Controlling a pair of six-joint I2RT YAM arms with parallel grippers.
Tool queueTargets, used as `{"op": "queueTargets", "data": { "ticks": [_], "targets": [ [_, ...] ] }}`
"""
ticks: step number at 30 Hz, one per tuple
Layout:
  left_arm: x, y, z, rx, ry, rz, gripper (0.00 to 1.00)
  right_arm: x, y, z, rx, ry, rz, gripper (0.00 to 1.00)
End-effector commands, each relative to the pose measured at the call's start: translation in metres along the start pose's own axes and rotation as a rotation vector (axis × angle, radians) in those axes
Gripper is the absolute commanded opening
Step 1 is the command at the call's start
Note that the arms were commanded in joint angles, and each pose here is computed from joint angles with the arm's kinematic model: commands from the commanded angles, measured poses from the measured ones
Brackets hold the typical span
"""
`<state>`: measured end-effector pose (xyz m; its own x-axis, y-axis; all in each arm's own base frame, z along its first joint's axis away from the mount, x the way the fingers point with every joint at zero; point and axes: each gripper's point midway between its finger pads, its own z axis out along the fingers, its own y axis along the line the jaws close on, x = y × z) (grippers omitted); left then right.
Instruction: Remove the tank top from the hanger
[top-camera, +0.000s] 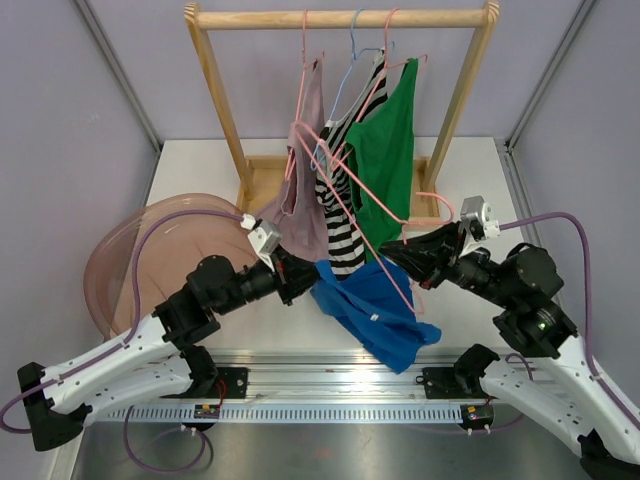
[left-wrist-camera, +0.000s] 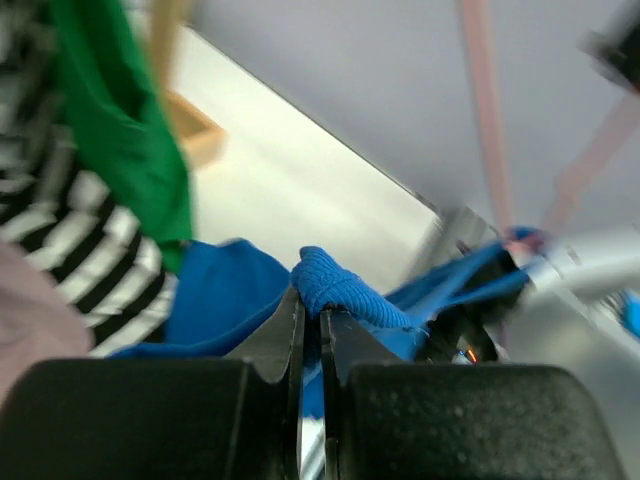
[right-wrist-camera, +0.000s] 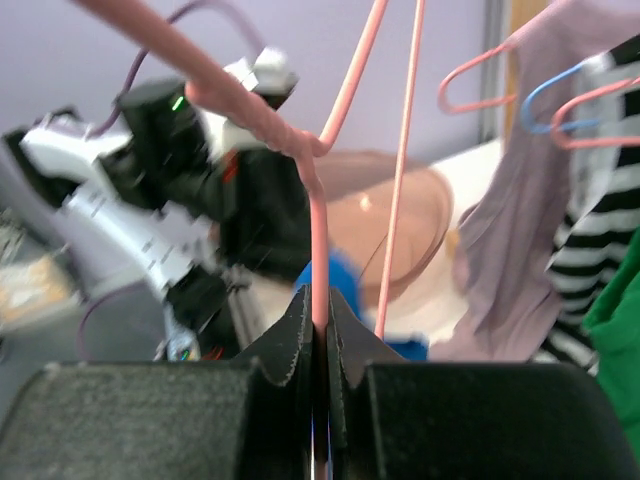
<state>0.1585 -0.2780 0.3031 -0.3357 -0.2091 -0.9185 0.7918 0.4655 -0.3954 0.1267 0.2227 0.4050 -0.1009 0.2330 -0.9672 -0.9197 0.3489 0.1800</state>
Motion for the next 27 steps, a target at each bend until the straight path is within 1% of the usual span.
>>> {"op": "queueTargets", "data": {
  "ticks": [1, 2, 3, 4, 5, 6, 7, 8, 9, 10, 11, 12, 13, 14, 16, 17, 18, 19, 20, 21, 22, 23, 24, 25, 26, 27],
  "targets": [
    [-0.014, -0.062, -0.011, 0.330, -0.041, 0.099, 0.00, -0.099, -0.005, 0.000, 0.059, -0.445, -0.106, 0.00],
    [-0.010, -0.062, -0.010, 0.328, -0.027, 0.109, 0.00, -0.105, -0.011, -0.002, 0.092, -0.491, -0.128, 0.00],
    [-0.001, -0.054, -0.009, 0.286, 0.009, 0.102, 0.00, -0.110, -0.018, -0.004, 0.135, -0.516, -0.123, 0.00],
    [0.001, -0.046, -0.008, 0.239, 0.019, 0.096, 0.00, -0.117, -0.034, -0.010, 0.233, -0.555, -0.107, 0.00],
    [-0.003, -0.029, -0.004, 0.134, 0.002, 0.086, 0.00, -0.120, -0.044, -0.016, 0.302, -0.547, -0.111, 0.00],
    [0.006, -0.014, -0.005, 0.055, 0.037, 0.076, 0.00, -0.121, -0.054, -0.021, 0.371, -0.540, -0.097, 0.00],
    [0.002, 0.009, -0.007, -0.073, 0.021, 0.068, 0.00, -0.104, -0.079, -0.030, 0.522, -0.464, -0.060, 0.00],
    [0.001, 0.018, -0.009, -0.133, 0.022, 0.066, 0.00, -0.116, -0.082, -0.041, 0.588, -0.457, -0.054, 0.00],
    [0.009, 0.032, -0.014, -0.209, 0.060, 0.066, 0.00, -0.108, -0.092, -0.048, 0.660, -0.400, -0.045, 0.00],
    [0.010, 0.042, -0.018, -0.268, 0.066, 0.064, 0.00, -0.101, -0.108, -0.055, 0.766, -0.351, -0.038, 0.00],
    [0.008, 0.055, -0.023, -0.345, 0.058, 0.065, 0.00, -0.089, -0.114, -0.064, 0.830, -0.259, -0.036, 0.00],
    [0.012, 0.061, -0.029, -0.381, 0.082, 0.070, 0.00, -0.083, -0.120, -0.068, 0.879, -0.220, -0.033, 0.00],
    [0.012, 0.066, -0.032, -0.414, 0.082, 0.072, 0.02, -0.064, -0.134, -0.071, 0.959, -0.123, -0.028, 0.00],
    [0.012, 0.067, -0.035, -0.427, 0.084, 0.070, 0.09, -0.070, -0.134, -0.072, 0.980, -0.118, -0.017, 0.00],
    [0.011, 0.070, -0.038, -0.451, 0.086, 0.060, 0.13, -0.059, -0.145, -0.062, 1.014, -0.040, -0.008, 0.00],
    [0.010, 0.069, -0.039, -0.455, 0.084, 0.042, 0.17, -0.063, -0.145, -0.061, 1.024, -0.026, 0.003, 0.00],
    [0.011, 0.069, -0.041, -0.460, 0.095, 0.039, 0.26, -0.063, -0.147, -0.058, 1.034, -0.014, 0.007, 0.00],
    [0.008, 0.066, -0.041, -0.454, 0.094, 0.032, 0.39, -0.058, -0.154, -0.049, 1.049, 0.021, 0.007, 0.00],
    [0.006, 0.065, -0.042, -0.456, 0.091, 0.021, 0.53, -0.066, -0.154, -0.046, 1.050, 0.022, 0.011, 0.00],
    [0.007, 0.065, -0.045, -0.459, 0.101, 0.020, 0.75, -0.067, -0.155, -0.042, 1.053, 0.034, 0.008, 0.00],
    [0.005, 0.065, -0.047, -0.462, 0.100, 0.017, 0.82, -0.062, -0.163, -0.031, 1.059, 0.070, 0.006, 0.00],
    [0.006, 0.066, -0.051, -0.474, 0.106, 0.016, 0.92, -0.068, -0.168, -0.022, 1.059, 0.078, 0.005, 0.00],
    [0.007, 0.068, -0.053, -0.485, 0.111, 0.012, 0.92, -0.079, -0.169, -0.025, 1.069, 0.049, 0.002, 0.00],
    [0.003, 0.067, -0.057, -0.493, 0.099, 0.004, 0.99, -0.074, -0.177, -0.012, 1.047, 0.080, 0.009, 0.00],
    [0.001, 0.067, -0.059, -0.494, 0.096, 0.002, 0.99, -0.090, -0.180, -0.009, 1.035, 0.047, 0.020, 0.00],
    [0.003, 0.067, -0.063, -0.499, 0.111, 0.002, 0.99, -0.097, -0.194, -0.014, 1.053, 0.038, 0.033, 0.00]
  ]
}}
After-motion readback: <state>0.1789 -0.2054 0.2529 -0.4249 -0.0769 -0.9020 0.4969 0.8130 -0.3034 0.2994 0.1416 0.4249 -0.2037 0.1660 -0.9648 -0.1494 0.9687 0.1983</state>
